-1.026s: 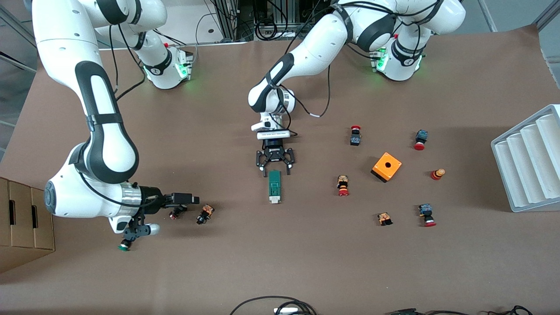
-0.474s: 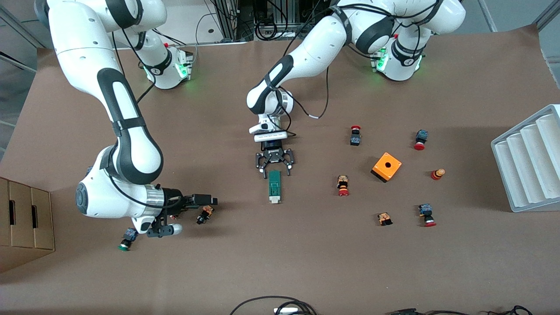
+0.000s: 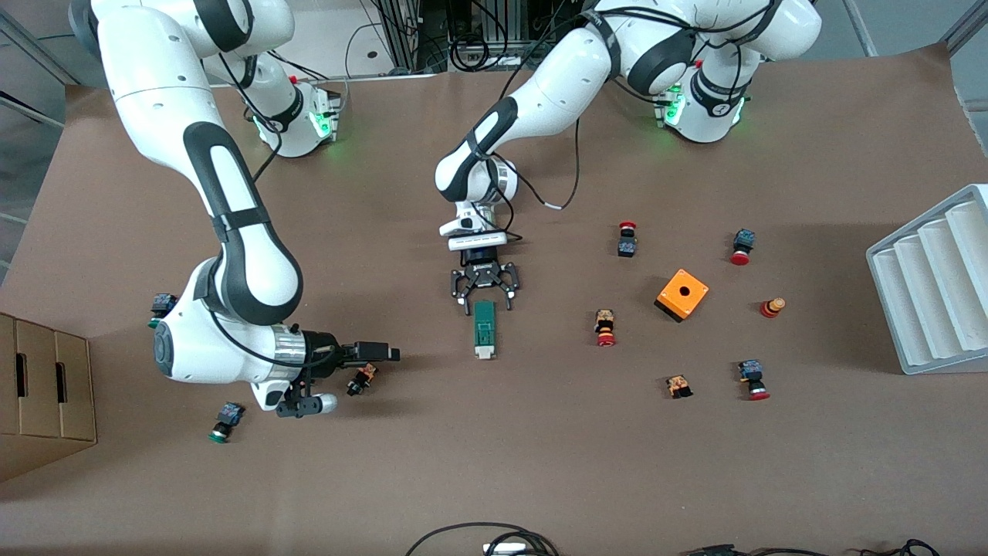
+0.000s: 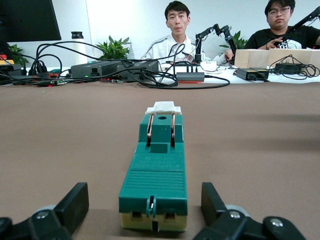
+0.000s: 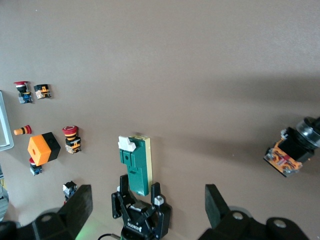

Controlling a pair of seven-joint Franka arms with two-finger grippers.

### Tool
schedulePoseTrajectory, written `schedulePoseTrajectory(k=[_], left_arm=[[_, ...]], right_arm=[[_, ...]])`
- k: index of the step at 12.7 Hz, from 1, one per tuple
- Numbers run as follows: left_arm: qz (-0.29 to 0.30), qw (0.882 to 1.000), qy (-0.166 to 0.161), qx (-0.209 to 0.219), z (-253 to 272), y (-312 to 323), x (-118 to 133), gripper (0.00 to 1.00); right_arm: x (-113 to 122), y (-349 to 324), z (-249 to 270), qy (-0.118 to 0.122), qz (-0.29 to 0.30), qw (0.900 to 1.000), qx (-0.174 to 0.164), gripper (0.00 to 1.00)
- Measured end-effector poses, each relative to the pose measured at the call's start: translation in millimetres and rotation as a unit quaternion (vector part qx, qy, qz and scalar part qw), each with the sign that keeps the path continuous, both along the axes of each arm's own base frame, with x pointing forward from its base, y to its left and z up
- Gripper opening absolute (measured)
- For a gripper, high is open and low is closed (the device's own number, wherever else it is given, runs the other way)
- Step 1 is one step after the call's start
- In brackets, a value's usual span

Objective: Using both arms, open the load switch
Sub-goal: 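Swing the right gripper over the switch toward the white handle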

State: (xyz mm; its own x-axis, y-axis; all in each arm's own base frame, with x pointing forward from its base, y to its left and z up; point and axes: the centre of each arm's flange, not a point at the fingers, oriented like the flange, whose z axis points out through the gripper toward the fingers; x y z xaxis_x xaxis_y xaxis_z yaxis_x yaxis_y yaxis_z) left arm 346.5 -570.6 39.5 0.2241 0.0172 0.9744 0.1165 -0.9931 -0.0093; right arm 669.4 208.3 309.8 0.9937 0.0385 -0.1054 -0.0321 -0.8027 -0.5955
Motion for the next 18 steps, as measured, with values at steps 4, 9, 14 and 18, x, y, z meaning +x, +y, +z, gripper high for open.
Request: schedulePoseTrajectory(k=[4,9,14,18], left_arm=[[0.001,1.000,0.000,-0.003,-0.3,0.0,-0.1,1.00],[0.001,1.000,-0.001,-0.003,-0.5,-0.1,-0.3,1.00],[0.001,1.000,-0.001,-0.003,-0.6,-0.1,-0.3,1.00],[0.001,1.000,-0.002,-0.003,-0.8,-0.1,-0.4,1.00]], right_arm=[[4.4,26.5,-13.9,-0.014,-0.003,1.000,0.004,1.00],[4.8,52.9,-30.7,-0.016,-0.037,0.998,0.038,1.00],[3.0,59.7,-44.3,-0.043,-0.006,0.998,0.044,1.00],[4.2,61.6,-60.8,-0.061,-0.008,0.996,0.062,0.98]])
